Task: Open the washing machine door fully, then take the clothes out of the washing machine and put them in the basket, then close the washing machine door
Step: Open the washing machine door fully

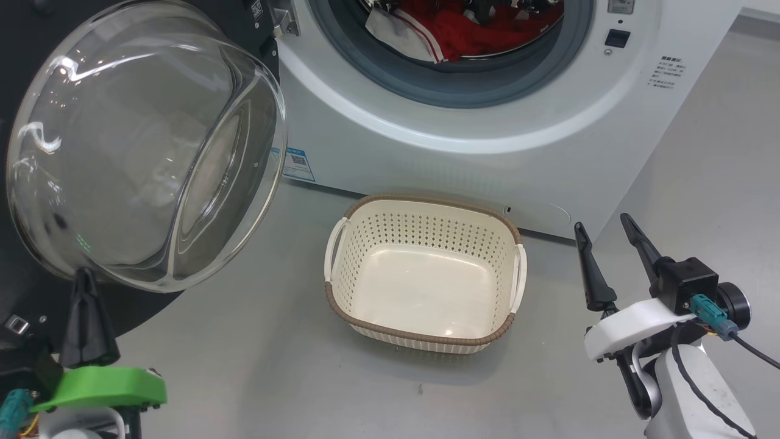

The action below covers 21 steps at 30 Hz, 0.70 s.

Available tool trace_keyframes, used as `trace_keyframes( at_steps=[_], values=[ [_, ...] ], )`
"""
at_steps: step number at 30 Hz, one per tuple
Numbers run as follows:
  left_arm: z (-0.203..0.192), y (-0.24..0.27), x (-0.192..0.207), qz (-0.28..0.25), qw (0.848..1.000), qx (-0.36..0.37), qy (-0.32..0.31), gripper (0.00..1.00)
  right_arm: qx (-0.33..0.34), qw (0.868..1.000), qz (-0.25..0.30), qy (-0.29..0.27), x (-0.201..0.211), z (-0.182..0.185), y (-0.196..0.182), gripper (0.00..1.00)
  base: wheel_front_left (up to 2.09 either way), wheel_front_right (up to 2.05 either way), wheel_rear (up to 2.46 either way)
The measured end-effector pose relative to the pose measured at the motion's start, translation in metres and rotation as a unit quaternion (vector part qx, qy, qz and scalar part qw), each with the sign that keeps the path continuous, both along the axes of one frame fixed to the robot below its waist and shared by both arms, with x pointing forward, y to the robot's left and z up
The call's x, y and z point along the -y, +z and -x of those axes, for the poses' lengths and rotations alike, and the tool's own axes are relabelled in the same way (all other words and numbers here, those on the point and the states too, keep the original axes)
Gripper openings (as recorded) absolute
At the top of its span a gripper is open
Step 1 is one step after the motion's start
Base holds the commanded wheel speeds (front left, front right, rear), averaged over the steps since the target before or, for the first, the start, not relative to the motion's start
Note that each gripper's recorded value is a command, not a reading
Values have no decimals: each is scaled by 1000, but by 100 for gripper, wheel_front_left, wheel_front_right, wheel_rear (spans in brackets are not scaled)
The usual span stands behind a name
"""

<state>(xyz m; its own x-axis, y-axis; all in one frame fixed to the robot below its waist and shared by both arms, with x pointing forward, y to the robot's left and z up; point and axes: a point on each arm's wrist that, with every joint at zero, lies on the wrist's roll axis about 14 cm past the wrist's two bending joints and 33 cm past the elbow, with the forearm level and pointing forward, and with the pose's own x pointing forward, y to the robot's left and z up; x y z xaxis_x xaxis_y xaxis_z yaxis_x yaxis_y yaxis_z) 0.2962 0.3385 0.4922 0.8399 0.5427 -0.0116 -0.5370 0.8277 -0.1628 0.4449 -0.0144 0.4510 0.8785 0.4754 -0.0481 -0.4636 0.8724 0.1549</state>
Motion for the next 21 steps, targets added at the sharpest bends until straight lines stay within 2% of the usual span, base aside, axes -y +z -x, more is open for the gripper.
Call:
trace_keyframes(
  at_steps=[3,4,5,7,8,9,10,11,21],
  values=[
    [0,-2,15,12,1000,4,-19,0,3,1000,0,-1,1,1,3,100,0,0,0],
    [0,-3,19,14,1000,4,-25,8,4,1000,0,-1,1,2,4,100,0,0,0],
    [1,-4,22,15,999,4,-29,19,5,1000,0,-1,1,2,5,100,0,0,0],
    [1,-4,30,17,999,4,-41,50,5,1000,1,-1,1,4,5,100,0,0,0],
    [0,-4,34,16,999,4,-49,50,5,1000,1,-1,2,6,6,100,0,0,0],
    [-1,-5,40,18,998,3,-59,82,4,1000,2,-2,3,7,5,100,0,0,0],
    [-3,-5,45,20,997,2,-68,96,3,1000,2,-3,4,9,5,100,0,0,0],
    [-5,-4,51,20,997,3,-79,100,2,1000,3,-4,5,10,4,100,0,0,0],
    [-23,0,86,22,989,6,-144,100,5,1000,2,-17,18,18,9,100,0,0,0]
  ],
)
